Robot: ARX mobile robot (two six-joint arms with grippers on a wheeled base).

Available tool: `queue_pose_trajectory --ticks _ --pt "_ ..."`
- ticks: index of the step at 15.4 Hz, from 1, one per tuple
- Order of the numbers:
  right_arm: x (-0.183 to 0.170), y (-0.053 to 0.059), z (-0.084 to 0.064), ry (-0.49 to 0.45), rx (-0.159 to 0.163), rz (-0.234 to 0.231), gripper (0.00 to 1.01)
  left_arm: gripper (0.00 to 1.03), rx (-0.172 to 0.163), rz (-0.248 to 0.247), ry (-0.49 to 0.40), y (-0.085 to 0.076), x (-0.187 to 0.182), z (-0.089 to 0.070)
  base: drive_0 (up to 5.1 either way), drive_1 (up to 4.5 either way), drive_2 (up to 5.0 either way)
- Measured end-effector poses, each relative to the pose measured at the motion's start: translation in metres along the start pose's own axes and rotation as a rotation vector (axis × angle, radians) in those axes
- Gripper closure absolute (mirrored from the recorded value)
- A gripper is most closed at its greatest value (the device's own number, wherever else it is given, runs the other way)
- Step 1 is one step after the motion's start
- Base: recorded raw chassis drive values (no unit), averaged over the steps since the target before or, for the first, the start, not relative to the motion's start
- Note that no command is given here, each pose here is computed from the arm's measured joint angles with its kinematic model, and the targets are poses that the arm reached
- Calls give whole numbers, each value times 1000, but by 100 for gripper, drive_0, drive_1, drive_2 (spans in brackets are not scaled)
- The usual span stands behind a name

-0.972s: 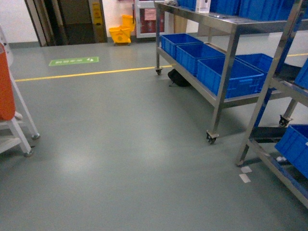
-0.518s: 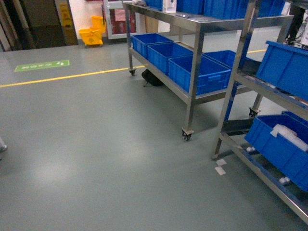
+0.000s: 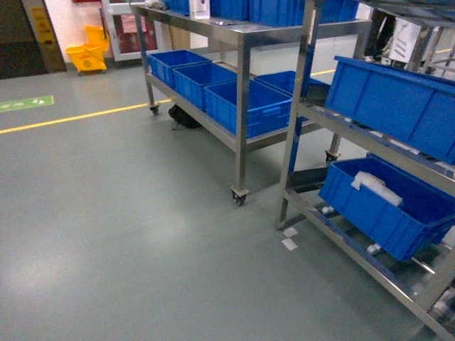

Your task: Pick red block from blue box to shelf

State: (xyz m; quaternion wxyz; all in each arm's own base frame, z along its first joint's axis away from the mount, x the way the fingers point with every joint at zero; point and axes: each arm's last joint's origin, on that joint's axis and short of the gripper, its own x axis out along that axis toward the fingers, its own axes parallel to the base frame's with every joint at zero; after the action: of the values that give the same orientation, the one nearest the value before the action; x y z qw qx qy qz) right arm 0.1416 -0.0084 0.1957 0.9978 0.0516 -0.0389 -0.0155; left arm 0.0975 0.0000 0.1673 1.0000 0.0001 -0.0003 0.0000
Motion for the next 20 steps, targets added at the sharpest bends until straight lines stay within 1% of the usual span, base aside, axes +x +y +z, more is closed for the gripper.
queue_pose_trajectory --ticks 20 --pt "0 0 0 0 0 0 73 5 0 0 0 0 0 0 110 7 -687"
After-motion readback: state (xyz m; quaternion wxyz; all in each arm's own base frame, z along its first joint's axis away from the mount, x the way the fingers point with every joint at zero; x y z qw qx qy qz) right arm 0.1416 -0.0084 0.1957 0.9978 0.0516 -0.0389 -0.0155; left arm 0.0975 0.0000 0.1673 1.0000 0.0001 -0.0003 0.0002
